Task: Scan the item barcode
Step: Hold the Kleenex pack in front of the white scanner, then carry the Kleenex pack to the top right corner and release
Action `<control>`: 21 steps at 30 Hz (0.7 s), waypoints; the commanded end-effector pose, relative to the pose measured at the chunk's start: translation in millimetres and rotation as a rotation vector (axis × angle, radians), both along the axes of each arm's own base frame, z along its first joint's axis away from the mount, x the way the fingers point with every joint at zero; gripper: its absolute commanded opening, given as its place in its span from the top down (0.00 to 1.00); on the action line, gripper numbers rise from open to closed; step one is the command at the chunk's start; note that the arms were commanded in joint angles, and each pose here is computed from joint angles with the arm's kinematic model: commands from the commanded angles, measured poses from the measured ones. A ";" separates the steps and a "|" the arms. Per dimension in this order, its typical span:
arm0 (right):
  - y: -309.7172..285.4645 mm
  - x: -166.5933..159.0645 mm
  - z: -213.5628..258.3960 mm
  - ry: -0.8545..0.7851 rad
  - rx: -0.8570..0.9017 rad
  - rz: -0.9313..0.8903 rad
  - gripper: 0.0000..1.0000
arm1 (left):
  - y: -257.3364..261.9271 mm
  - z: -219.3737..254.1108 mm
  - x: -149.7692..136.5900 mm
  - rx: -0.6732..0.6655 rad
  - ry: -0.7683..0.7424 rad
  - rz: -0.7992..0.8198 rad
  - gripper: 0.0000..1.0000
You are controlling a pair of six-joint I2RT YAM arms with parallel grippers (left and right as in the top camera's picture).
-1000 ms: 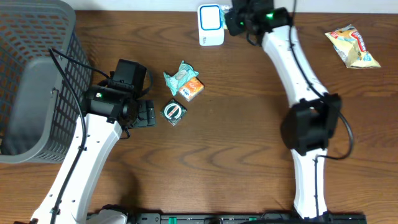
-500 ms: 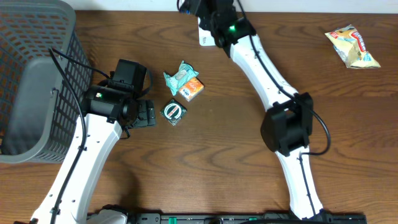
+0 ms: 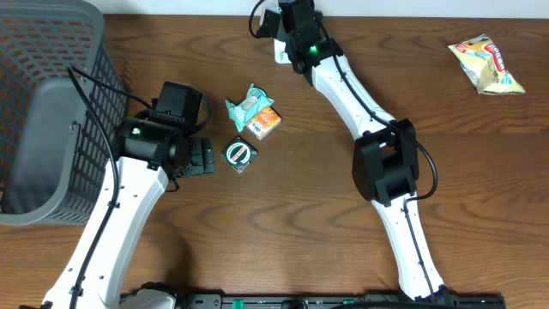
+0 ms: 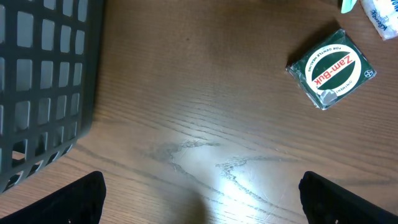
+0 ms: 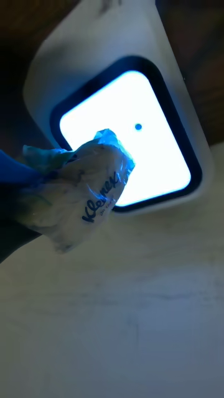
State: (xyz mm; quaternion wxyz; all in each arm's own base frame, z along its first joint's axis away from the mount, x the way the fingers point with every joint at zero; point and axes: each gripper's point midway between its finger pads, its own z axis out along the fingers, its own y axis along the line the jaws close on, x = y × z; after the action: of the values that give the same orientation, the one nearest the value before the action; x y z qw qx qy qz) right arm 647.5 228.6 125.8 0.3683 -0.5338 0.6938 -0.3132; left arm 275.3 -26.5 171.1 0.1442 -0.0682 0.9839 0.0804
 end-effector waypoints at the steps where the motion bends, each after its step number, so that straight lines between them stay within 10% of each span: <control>1: 4.7 0.2 16.9 -0.022 0.037 0.012 0.99 | 2.6 -1.0 -0.3 0.010 0.005 0.007 0.02; 21: -67.1 0.8 122.2 -0.158 0.412 -0.261 0.99 | 2.7 -1.0 -0.3 0.010 0.005 0.007 0.02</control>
State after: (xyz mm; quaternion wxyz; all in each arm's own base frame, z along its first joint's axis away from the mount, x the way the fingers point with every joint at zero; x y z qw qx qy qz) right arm 647.7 213.3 165.4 0.4229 -0.4321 0.7532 -0.2591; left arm 275.3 -26.5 171.1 0.1442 -0.0682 0.9839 0.0804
